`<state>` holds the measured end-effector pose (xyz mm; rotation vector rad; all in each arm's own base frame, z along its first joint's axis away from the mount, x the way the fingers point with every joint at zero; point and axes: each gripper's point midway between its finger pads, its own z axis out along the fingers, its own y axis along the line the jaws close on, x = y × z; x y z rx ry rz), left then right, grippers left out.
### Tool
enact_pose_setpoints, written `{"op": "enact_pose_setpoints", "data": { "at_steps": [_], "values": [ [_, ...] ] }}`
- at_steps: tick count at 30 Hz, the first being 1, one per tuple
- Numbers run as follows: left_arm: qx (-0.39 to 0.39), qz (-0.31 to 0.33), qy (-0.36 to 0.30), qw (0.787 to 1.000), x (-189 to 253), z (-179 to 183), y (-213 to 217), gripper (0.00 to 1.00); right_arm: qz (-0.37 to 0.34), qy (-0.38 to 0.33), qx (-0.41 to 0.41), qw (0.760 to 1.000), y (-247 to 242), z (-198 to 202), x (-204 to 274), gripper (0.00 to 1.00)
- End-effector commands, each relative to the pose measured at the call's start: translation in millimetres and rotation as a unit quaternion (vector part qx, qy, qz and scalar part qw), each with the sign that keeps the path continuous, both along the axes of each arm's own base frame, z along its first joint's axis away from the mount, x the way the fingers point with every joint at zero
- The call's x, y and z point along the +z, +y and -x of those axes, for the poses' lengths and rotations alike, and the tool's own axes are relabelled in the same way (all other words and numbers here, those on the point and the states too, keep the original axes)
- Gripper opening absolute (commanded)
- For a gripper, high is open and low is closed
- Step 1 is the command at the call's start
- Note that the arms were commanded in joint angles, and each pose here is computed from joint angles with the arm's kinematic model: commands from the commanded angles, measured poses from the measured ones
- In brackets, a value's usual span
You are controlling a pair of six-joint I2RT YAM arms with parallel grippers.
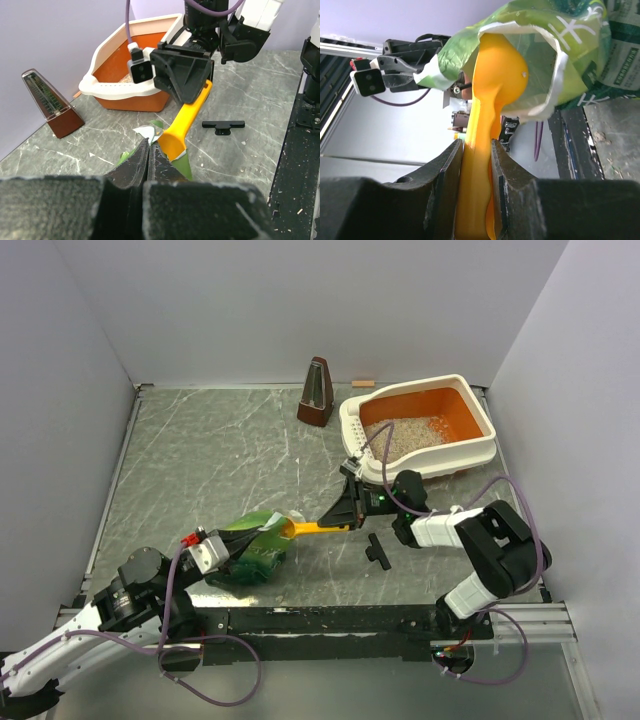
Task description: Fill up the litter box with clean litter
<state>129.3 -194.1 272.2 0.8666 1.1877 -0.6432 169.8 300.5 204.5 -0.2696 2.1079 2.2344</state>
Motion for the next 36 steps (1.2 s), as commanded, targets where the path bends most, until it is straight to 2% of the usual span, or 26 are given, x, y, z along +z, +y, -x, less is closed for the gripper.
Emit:
{"op": "enact_pose_setpoints", "data": {
  "at_steps": [1,16,28,36],
  "values": [
    [-0.020,0.030,-0.016,0.999,18.7,6.7,-3.1,0.01,-0.031,-0.067,-0.001,0.997,-17.5,6.8,18.4,0.00],
    [-0.026,0.038,-0.026,0.999,22.7,10.2,-0.9,0.01,-0.018,-0.020,-0.071,0.997,-51.9,1.7,-4.3,0.00],
    [-0.018,0.042,-0.027,0.999,24.3,8.2,1.6,0.01,-0.018,-0.001,-0.107,0.994,-68.3,8.9,3.3,0.00],
    [-0.004,0.054,-0.034,0.998,29.5,6.4,7.8,0.01,0.009,-0.001,-0.140,0.990,-75.0,7.7,5.9,0.00]
  ]
}}
